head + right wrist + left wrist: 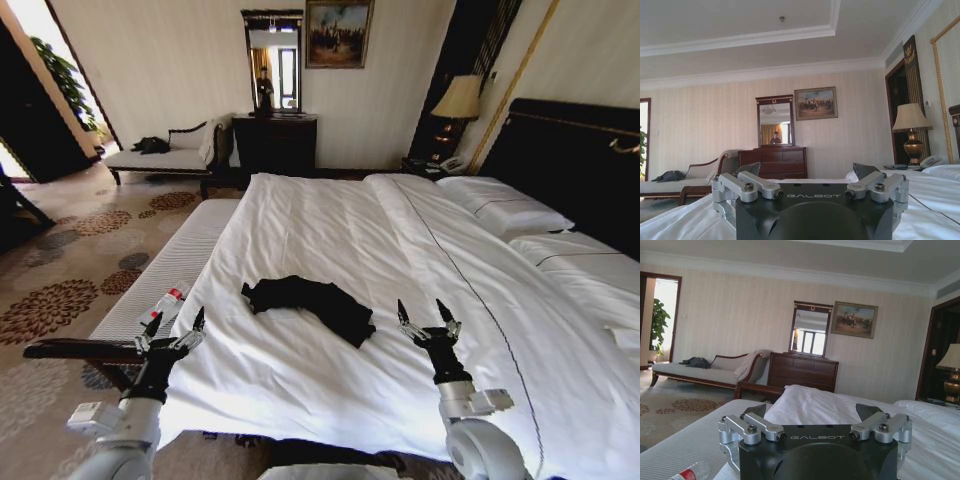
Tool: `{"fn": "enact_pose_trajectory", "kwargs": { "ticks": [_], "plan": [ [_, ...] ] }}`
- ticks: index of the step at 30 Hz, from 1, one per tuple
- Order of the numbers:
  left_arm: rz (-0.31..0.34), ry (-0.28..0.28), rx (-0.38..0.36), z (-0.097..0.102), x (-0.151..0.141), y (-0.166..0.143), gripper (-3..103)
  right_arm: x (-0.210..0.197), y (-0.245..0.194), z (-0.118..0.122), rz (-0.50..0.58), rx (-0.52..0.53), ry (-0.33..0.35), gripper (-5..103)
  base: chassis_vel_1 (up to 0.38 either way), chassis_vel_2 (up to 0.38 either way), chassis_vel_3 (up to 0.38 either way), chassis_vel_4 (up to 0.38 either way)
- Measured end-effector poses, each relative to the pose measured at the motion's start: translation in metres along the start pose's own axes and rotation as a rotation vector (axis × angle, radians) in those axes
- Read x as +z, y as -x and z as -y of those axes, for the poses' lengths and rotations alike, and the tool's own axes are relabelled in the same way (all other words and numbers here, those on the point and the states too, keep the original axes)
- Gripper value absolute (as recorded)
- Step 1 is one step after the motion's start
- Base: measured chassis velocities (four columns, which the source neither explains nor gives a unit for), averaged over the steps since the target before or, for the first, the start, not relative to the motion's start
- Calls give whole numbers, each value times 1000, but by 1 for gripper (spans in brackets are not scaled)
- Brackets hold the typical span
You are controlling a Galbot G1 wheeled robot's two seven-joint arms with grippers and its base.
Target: Fold the clothes on the bed.
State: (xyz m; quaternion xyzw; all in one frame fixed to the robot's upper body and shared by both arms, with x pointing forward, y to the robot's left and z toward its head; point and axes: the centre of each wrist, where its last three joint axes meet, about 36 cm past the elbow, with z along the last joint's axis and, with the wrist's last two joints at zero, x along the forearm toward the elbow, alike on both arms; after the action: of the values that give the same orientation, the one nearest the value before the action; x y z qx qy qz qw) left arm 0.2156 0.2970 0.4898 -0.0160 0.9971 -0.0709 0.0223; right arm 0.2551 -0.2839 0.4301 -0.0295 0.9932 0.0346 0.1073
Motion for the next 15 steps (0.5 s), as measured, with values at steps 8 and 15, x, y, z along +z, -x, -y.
{"fn": "enact_pose_trajectory", "kwargs": {
  "ticks": [8, 15],
  "plan": [
    [-9, -6, 0, -2, 5, 4, 100, 4, 2, 3, -5, -1, -13, 100, 0, 0, 0, 0],
    [-15, -13, 1, -7, 13, 13, 100, 14, 4, 4, -19, 3, -20, 100, 0, 0, 0, 0]
  ]
}}
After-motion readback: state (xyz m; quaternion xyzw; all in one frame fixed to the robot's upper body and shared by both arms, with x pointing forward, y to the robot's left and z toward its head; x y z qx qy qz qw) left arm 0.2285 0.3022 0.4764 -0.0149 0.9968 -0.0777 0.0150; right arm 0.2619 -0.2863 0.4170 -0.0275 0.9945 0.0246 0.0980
